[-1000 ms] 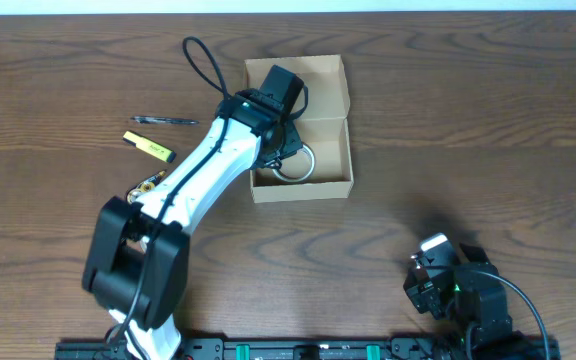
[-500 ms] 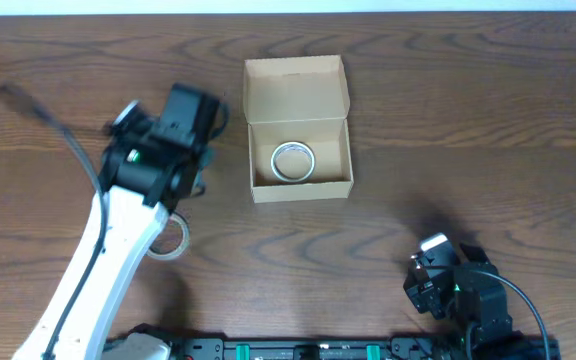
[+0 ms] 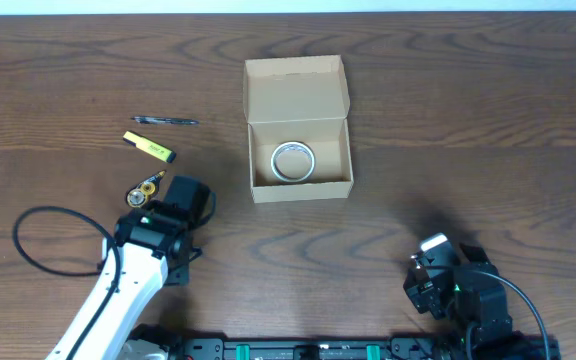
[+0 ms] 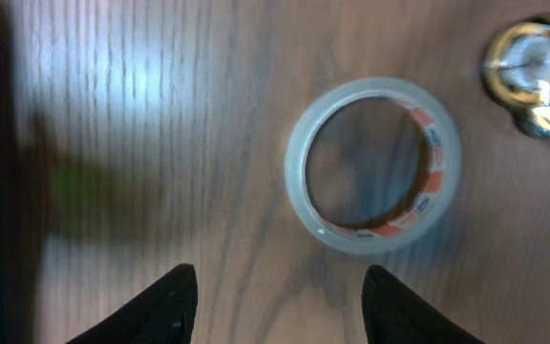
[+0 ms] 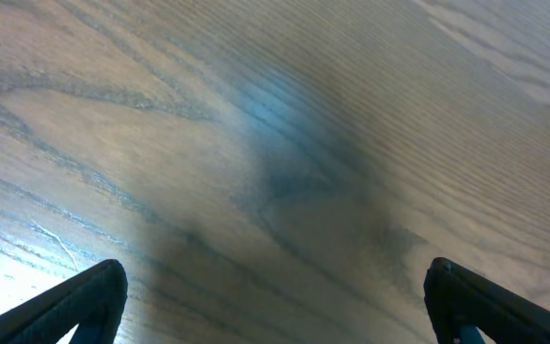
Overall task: Pack container
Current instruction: 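Return the left gripper and grasp the clear packing tape roll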
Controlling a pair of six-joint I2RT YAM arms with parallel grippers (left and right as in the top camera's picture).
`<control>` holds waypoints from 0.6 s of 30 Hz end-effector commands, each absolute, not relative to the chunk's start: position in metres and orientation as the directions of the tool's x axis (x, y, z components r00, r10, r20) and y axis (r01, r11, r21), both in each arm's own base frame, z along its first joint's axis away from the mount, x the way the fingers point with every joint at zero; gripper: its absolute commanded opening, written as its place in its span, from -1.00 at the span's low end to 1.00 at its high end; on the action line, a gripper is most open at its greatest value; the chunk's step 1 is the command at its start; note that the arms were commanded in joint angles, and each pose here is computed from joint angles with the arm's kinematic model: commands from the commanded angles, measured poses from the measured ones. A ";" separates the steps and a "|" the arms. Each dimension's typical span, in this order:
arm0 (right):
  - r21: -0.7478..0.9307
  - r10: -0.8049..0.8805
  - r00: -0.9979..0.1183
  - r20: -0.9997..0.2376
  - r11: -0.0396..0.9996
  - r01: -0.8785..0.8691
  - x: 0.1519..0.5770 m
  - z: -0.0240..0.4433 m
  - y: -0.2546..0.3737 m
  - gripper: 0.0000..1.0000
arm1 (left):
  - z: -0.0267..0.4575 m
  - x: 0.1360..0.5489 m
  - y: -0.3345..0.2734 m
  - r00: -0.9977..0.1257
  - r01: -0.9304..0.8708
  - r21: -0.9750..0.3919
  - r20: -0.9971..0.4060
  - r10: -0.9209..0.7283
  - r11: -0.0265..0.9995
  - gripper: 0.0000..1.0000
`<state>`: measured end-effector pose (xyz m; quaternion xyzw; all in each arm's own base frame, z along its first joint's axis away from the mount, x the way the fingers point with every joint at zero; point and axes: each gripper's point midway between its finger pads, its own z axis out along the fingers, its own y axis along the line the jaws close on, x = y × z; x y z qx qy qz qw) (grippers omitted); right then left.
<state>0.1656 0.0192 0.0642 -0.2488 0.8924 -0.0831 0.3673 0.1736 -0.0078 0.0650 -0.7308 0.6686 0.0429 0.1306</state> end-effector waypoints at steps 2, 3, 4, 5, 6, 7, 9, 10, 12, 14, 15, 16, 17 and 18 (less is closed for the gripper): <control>-0.342 -0.510 -0.609 -0.607 0.860 -0.379 0.165 0.063 0.017 0.99 | 0.045 0.169 -0.010 0.213 -0.971 -0.154 -0.197 -0.957 -0.184 0.13; -0.342 -0.510 -0.609 -0.607 0.860 -0.379 0.165 0.063 0.017 0.99 | 0.041 0.168 -0.010 0.230 -0.967 -0.157 -0.194 -0.954 -0.201 0.14; -0.342 -0.510 -0.609 -0.607 0.860 -0.379 0.165 0.063 0.017 0.99 | 0.037 0.166 -0.009 0.249 -0.963 -0.155 -0.194 -0.949 -0.221 0.13; -0.342 -0.510 -0.609 -0.607 0.860 -0.379 0.165 0.063 0.017 0.99 | 0.034 0.163 -0.008 0.266 -0.959 -0.148 -0.198 -0.943 -0.240 0.12; -0.342 -0.510 -0.609 -0.607 0.860 -0.379 0.165 0.063 0.017 0.99 | 0.032 0.161 -0.007 0.274 -0.958 -0.144 -0.205 -0.940 -0.248 0.12; -0.342 -0.510 -0.609 -0.607 0.860 -0.379 0.165 0.063 0.017 0.98 | 0.031 0.161 -0.005 0.274 -0.958 -0.144 -0.219 -0.937 -0.246 0.12; -0.342 -0.510 -0.609 -0.607 0.860 -0.379 0.165 0.063 0.017 0.99 | 0.030 0.162 -0.002 0.272 -0.959 -0.143 -0.236 -0.933 -0.244 0.11; -0.342 -0.510 -0.609 -0.607 0.860 -0.379 0.165 0.063 0.017 0.99 | 0.028 0.163 -0.001 0.272 -0.959 -0.144 -0.245 -0.931 -0.243 0.11; -0.342 -0.510 -0.609 -0.607 0.860 -0.379 0.165 0.063 0.017 0.99 | 0.025 0.165 -0.001 0.271 -0.960 -0.141 -0.255 -0.928 -0.241 0.12; -0.342 -0.510 -0.609 -0.607 0.860 -0.379 0.165 0.063 0.017 0.98 | 0.020 0.168 -0.001 0.270 -0.961 -0.135 -0.262 -0.927 -0.242 0.11; -0.342 -0.510 -0.609 -0.607 0.860 -0.379 0.165 0.063 0.017 0.99 | 0.018 0.170 -0.001 0.273 -0.960 -0.132 -0.263 -0.925 -0.245 0.10; -0.342 -0.510 -0.609 -0.607 0.860 -0.379 0.165 0.063 0.017 0.99 | 0.015 0.172 -0.001 0.276 -0.960 -0.131 -0.264 -0.924 -0.249 0.07; -0.342 -0.510 -0.609 -0.607 0.860 -0.379 0.165 0.063 0.017 0.99 | 0.011 0.175 -0.002 0.280 -0.959 -0.129 -0.261 -0.924 -0.254 0.05; -0.342 -0.510 -0.609 -0.607 0.860 -0.379 0.165 0.063 0.017 0.99 | 0.009 0.177 -0.001 0.286 -0.957 -0.128 -0.259 -0.922 -0.261 0.01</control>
